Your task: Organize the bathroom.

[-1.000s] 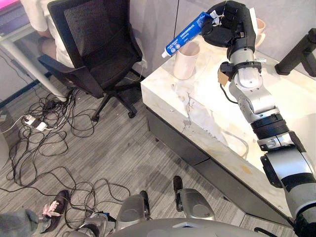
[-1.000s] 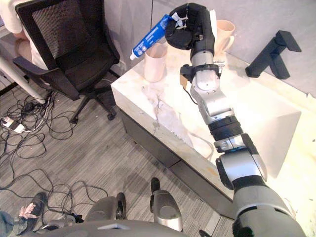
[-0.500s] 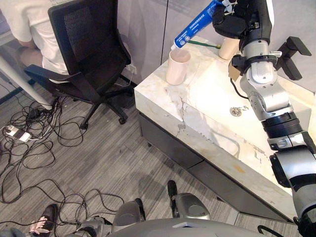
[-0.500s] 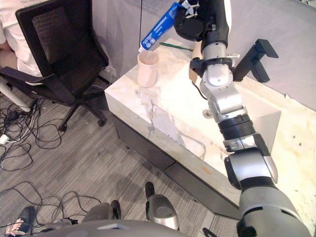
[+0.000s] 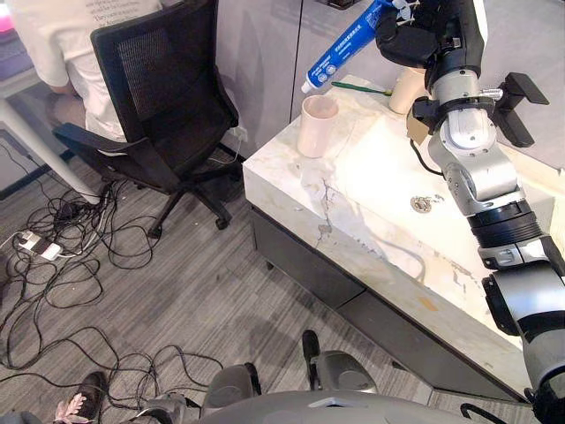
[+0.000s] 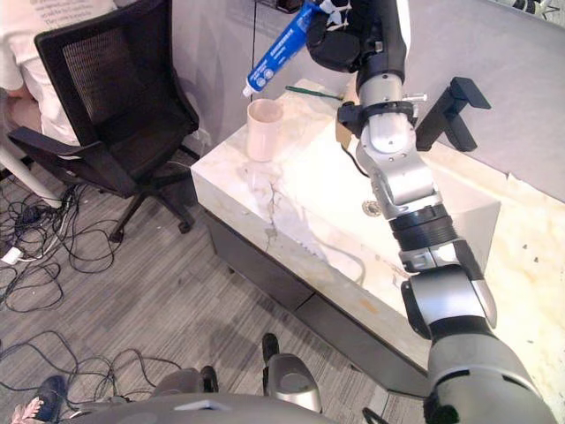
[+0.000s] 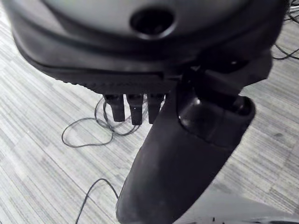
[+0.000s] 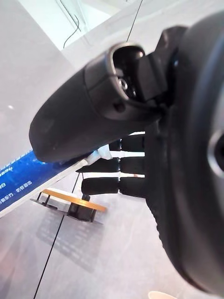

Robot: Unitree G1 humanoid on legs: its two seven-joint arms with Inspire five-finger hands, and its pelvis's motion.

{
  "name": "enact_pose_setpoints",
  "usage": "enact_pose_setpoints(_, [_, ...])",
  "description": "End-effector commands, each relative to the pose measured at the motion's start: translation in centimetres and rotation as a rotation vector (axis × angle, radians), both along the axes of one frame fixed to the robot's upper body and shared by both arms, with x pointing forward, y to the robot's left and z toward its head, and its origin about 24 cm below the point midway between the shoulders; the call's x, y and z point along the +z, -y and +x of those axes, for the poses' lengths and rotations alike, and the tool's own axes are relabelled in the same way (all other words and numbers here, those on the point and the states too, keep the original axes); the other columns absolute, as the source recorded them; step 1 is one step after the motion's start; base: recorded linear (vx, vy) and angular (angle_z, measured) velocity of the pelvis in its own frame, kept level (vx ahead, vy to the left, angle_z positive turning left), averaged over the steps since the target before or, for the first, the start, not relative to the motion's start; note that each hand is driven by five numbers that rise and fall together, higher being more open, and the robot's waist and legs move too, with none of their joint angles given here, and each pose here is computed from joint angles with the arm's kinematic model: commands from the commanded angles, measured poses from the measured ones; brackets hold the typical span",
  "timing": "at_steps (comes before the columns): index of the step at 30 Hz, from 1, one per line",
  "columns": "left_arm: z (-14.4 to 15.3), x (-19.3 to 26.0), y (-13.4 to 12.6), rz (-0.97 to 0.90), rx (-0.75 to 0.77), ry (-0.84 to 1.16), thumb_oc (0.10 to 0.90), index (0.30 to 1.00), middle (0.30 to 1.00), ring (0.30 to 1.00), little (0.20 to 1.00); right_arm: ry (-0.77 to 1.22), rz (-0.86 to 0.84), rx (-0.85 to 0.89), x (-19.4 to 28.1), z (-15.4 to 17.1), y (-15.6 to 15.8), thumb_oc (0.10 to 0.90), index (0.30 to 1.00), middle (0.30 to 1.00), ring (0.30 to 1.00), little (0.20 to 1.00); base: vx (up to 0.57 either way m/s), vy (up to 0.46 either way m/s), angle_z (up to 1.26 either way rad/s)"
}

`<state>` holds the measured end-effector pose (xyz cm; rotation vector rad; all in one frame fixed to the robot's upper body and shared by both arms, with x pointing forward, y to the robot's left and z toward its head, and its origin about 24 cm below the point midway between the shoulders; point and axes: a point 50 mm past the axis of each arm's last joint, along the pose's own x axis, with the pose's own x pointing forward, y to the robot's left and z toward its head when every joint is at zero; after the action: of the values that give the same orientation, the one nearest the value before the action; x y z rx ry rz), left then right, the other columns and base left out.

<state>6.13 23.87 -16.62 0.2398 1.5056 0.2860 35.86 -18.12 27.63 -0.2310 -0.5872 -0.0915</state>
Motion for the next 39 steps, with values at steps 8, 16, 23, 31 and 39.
enact_pose_setpoints(8, [-3.4, 0.6, -3.3, 0.121, -0.009, -0.110, 0.800, 0.900, 0.900, 0.900, 0.900, 0.312, 0.035, -0.029, 7.6, -2.4, 1.2, 0.400, 0.300, 0.300, 0.300, 0.300, -0.01, -0.026, 0.03])
enact_pose_setpoints(16, [-3.1, 0.7, -3.4, 0.117, -0.021, -0.101, 0.800, 0.900, 0.900, 0.900, 0.900, 0.320, 0.027, -0.051, 8.4, -2.4, 1.5, 0.400, 0.300, 0.300, 0.300, 0.300, -0.02, -0.039, 0.08])
enact_pose_setpoints(23, [-3.0, 0.7, -3.4, 0.130, -0.027, -0.093, 0.800, 0.900, 0.900, 0.900, 0.900, 0.310, 0.024, -0.059, 8.0, -2.2, 1.7, 0.400, 0.300, 0.300, 0.300, 0.300, 0.00, 0.000, 0.00])
enact_pose_setpoints(31, [-2.7, 0.7, -3.5, 0.118, -0.033, -0.086, 0.800, 0.900, 0.900, 0.900, 0.900, 0.309, 0.037, -0.048, 8.0, -2.2, 1.6, 0.400, 0.300, 0.300, 0.300, 0.300, 0.00, 0.000, 0.00])
enact_pose_setpoints(39, [-2.4, 0.7, -3.2, 0.105, -0.048, -0.088, 0.800, 0.900, 0.900, 0.900, 0.900, 0.267, -0.005, -0.021, 7.2, -1.7, 0.7, 0.400, 0.300, 0.300, 0.300, 0.300, 0.01, 0.022, -0.01])
